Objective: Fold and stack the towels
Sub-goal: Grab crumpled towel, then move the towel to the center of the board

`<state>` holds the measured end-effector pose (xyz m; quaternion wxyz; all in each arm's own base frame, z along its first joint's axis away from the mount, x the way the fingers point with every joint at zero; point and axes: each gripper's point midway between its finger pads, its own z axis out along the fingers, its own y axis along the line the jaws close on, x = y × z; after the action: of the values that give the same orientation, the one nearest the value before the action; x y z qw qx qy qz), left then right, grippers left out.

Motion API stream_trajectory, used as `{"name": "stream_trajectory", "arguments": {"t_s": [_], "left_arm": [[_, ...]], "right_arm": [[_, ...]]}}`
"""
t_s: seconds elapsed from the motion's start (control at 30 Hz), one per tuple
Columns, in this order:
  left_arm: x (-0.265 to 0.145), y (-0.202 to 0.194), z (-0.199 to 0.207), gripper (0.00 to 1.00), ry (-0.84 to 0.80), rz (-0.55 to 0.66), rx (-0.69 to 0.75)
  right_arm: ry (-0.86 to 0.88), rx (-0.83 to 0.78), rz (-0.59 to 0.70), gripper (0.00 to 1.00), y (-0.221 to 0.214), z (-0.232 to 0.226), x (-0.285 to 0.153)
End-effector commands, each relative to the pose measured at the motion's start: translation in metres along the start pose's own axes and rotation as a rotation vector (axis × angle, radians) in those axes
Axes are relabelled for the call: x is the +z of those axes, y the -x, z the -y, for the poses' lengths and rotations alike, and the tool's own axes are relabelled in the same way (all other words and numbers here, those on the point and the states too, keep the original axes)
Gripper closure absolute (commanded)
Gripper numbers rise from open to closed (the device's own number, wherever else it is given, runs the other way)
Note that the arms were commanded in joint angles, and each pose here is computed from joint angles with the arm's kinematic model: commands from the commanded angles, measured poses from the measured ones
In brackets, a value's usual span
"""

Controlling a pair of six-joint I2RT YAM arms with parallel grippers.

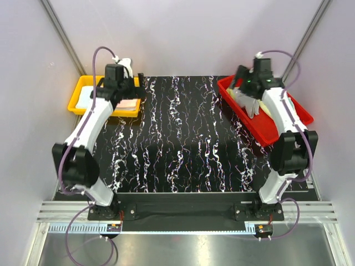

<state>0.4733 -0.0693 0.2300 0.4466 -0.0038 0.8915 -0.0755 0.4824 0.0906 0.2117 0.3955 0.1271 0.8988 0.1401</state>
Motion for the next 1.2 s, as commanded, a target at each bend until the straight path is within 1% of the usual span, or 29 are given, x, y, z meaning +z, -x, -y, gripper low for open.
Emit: {"name": "stream_trajectory", "arguments": {"t_s": [0.0,0.03,0.07,0.13,0.17,0.23,0.33,0.37,0.4,0.43,0.47,0.5,0.53,0.57,0.6,0.63,0.67,0.73,0.77,0.8,0.87,0.9,0.97,1.0,1.03,1.07,1.1,1.13,1.17], "left_arm": [[-0.024,-0.028,0.029,0.01,-0.086,-0.018,-0.048],[-0.038,-0.030,0.051,0.01,-0.165,-0.016,-0.043],[-0.045,-0.037,0.065,0.01,-0.216,-0.037,-0.055],[-0.059,-0.053,0.085,0.01,-0.245,-0.054,-0.010],[-0.062,-0.054,0.082,0.01,-0.201,-0.044,0.007],[-0.074,-0.053,0.093,0.01,-0.220,-0.024,0.023],[-0.080,-0.044,0.088,0.01,-0.213,0.033,-0.080],[-0.082,-0.042,0.090,0.01,-0.249,0.030,-0.149],[-0.083,-0.037,0.091,0.01,-0.283,0.041,-0.185],[-0.081,-0.032,0.078,0.01,-0.297,0.038,-0.239],[-0.085,-0.033,0.086,0.01,-0.389,0.004,-0.286],[-0.084,-0.033,0.082,0.01,-0.401,-0.007,-0.316],[-0.084,-0.030,0.073,0.01,-0.405,-0.001,-0.334],[-0.082,-0.033,0.069,0.01,-0.392,-0.003,-0.337],[-0.085,-0.034,0.068,0.01,-0.390,0.001,-0.330],[-0.087,-0.035,0.068,0.01,-0.393,0.007,-0.323],[-0.089,-0.036,0.068,0.01,-0.396,0.006,-0.341],[-0.099,-0.033,0.073,0.01,-0.451,0.027,-0.359],[-0.106,-0.028,0.080,0.01,-0.502,0.040,-0.368],[-0.112,-0.028,0.081,0.01,-0.519,0.049,-0.367],[-0.117,-0.025,0.081,0.01,-0.519,0.065,-0.358],[-0.124,-0.023,0.082,0.01,-0.523,0.078,-0.349],[-0.128,-0.026,0.079,0.01,-0.509,0.081,-0.351],[-0.134,-0.025,0.080,0.02,-0.513,0.094,-0.343],[-0.135,-0.029,0.079,0.02,-0.507,0.088,-0.342],[-0.135,-0.030,0.075,0.02,-0.487,0.098,-0.326],[-0.138,-0.035,0.074,0.04,-0.476,0.092,-0.316],[-0.137,-0.041,0.071,0.05,-0.460,0.085,-0.309],[-0.134,-0.054,0.065,0.05,-0.430,0.052,-0.296]], "right_arm": [[-0.219,0.031,0.022,0.03,0.020,0.078,0.009],[-0.177,0.027,0.019,0.05,0.023,0.077,0.016],[-0.192,0.053,0.012,0.09,0.027,0.098,0.027],[-0.155,0.050,-0.008,0.11,0.031,0.111,0.041],[-0.134,0.051,-0.022,0.12,0.030,0.111,0.049],[-0.066,0.052,-0.057,0.15,0.028,0.108,0.071],[-0.080,0.067,-0.099,0.19,0.019,0.116,0.092],[-0.095,0.070,-0.109,0.22,0.019,0.120,0.095],[-0.106,0.066,-0.112,0.37,0.021,0.121,0.098],[-0.115,0.055,-0.105,0.52,0.024,0.123,0.097],[-0.117,0.044,-0.075,0.64,0.037,0.120,0.090],[-0.128,0.036,-0.069,0.74,0.042,0.119,0.083],[-0.141,0.018,-0.047,0.89,0.051,0.118,0.074],[-0.127,-0.002,0.004,0.93,0.072,0.107,0.056],[-0.127,-0.014,0.002,0.99,0.075,0.100,0.043],[-0.117,-0.053,0.017,1.00,0.082,0.090,0.031],[-0.077,-0.090,0.076,1.00,0.100,0.062,0.001],[0.018,-0.138,0.104,1.00,0.105,0.026,-0.033],[0.068,-0.162,0.155,1.00,0.112,0.006,-0.066],[0.155,-0.205,0.160,0.99,0.103,-0.030,-0.080],[0.282,-0.211,0.160,0.96,0.085,-0.065,-0.118],[0.343,-0.222,0.136,0.96,0.069,-0.085,-0.127],[0.395,-0.220,0.071,0.93,0.031,-0.095,-0.140],[0.440,-0.236,0.048,0.88,0.013,-0.110,-0.144],[0.457,-0.233,0.021,0.85,-0.004,-0.110,-0.144],[0.463,-0.220,-0.056,0.83,-0.042,-0.100,-0.137],[0.507,-0.215,-0.061,0.78,-0.055,-0.103,-0.132],[0.522,-0.199,-0.107,0.74,-0.080,-0.103,-0.127],[0.503,-0.184,-0.191,0.71,-0.122,-0.086,-0.111]]}}
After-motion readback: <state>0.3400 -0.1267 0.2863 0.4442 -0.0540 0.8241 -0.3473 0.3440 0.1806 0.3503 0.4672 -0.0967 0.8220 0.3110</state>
